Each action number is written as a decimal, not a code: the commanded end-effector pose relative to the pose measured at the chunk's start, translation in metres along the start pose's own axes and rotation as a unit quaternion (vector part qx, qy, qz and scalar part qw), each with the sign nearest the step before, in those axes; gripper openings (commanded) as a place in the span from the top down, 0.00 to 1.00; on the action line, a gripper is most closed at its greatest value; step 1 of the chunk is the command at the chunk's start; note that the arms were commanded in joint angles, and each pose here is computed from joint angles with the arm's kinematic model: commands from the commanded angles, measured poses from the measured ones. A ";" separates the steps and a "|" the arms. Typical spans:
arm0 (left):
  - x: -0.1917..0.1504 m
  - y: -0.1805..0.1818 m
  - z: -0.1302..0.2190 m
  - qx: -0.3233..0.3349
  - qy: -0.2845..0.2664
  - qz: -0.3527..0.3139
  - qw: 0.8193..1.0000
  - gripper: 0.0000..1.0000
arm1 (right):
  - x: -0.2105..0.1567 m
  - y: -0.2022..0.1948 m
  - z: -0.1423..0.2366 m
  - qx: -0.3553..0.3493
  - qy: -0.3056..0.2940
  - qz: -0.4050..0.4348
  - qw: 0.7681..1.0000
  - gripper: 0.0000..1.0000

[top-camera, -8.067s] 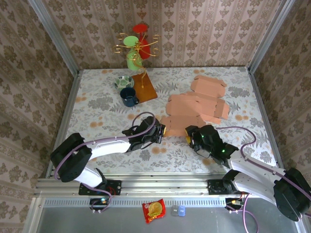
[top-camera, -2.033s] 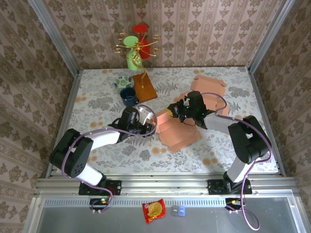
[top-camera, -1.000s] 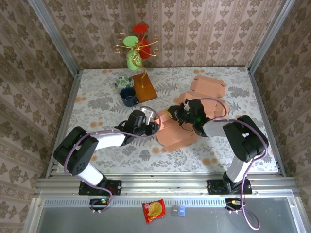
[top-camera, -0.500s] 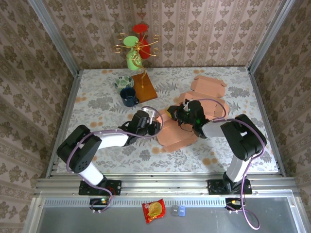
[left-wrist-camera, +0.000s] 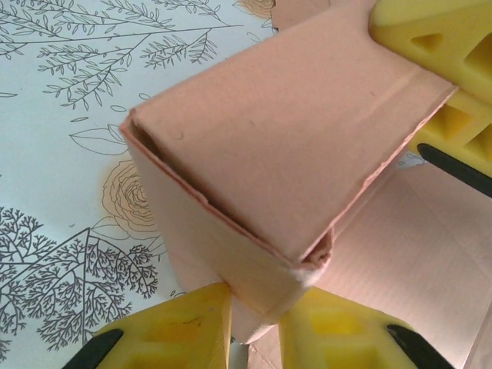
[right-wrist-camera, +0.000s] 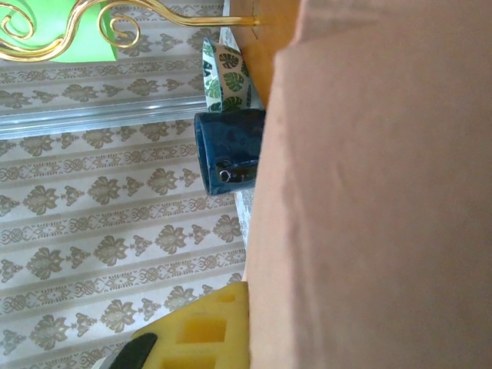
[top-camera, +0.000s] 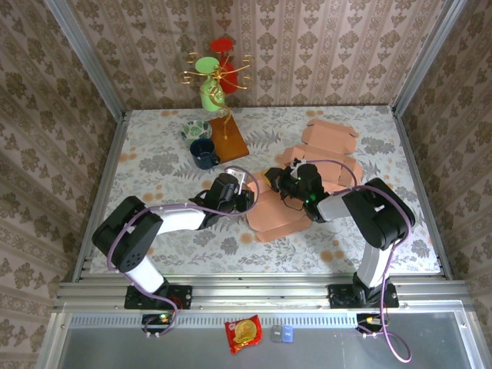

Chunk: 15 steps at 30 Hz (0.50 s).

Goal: Fold the paper box

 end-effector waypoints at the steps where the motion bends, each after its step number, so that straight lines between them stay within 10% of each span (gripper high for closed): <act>1: 0.004 -0.002 -0.007 0.008 -0.004 0.009 1.000 0.80 | -0.029 -0.034 -0.001 -0.051 0.044 -0.013 0.998 1.00; 15: 0.003 0.005 -0.013 0.090 -0.003 0.022 0.996 1.00 | -0.029 -0.032 0.000 -0.056 0.030 -0.041 0.997 1.00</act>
Point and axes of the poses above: each hand's point on the last joint's axis, 136 mm out from that joint toward the fingers, its own z axis back along the fingers, its own y axis along the line the jaws close on, x = y × z, the point moved 2 cm from there along z, back along the fingers, and after that the axes turned 14 degrees about z, right-handed, at the moved point
